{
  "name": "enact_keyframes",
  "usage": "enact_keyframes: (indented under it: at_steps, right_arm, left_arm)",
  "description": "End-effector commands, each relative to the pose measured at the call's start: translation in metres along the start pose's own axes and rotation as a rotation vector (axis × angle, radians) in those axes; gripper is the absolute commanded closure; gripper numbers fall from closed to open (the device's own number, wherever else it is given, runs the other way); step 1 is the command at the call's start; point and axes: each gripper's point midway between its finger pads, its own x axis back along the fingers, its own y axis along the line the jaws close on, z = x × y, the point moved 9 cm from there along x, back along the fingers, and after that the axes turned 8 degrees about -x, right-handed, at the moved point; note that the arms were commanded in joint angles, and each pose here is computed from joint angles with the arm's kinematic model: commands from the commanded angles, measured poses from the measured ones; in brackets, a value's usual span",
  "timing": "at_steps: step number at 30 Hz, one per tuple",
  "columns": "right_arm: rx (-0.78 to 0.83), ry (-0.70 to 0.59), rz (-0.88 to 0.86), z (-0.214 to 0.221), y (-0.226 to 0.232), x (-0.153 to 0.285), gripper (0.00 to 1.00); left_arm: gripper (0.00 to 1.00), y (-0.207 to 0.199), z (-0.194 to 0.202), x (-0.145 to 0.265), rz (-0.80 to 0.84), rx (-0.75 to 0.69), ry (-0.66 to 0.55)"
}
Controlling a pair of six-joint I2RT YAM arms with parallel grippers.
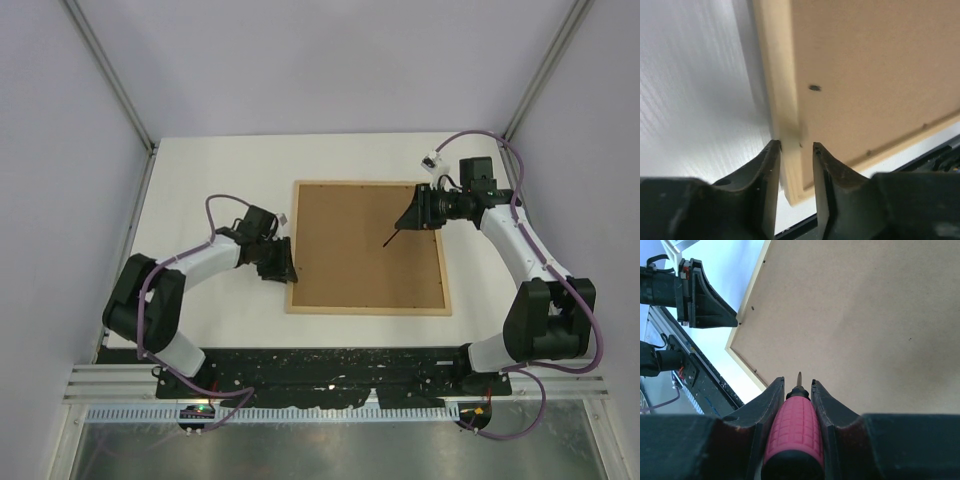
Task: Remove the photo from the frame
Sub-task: Adjust the photo frame at the center of the board.
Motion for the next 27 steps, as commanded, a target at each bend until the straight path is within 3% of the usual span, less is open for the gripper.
enact_keyframes:
  at_steps: [1, 4, 10, 16, 23, 27]
  right_arm:
    - [0.057, -0.042, 0.021, -0.01, 0.006, 0.006, 0.92]
    - [0.083, -0.05, 0.053, -0.008, 0.006, 0.011, 0.92]
    - [0.139, -0.049, 0.196, 0.002, -0.008, 0.015, 0.92]
    - [0.13, 0.018, 0.333, 0.021, -0.037, 0.012, 0.92]
    - [0.172, 0.086, 0.451, 0.038, -0.049, 0.024, 0.92]
    - [0.207, 0.119, 0.522, 0.049, -0.059, 0.027, 0.92]
  left_arm:
    - [0.5, -0.026, -0.029, 0.027, 0.147, -0.069, -0.143]
    - [0.36, -0.027, -0.039, 0.043, 0.125, -0.082, -0.176]
    - [0.32, -0.029, -0.077, 0.082, 0.015, -0.16, -0.223]
    - [0.3, -0.031, -0.15, 0.096, -0.212, -0.351, -0.19]
    - [0.27, -0.033, -0.217, 0.072, -0.368, -0.509, -0.126]
    - [0.27, -0.041, -0.22, 0.052, -0.384, -0.602, -0.088]
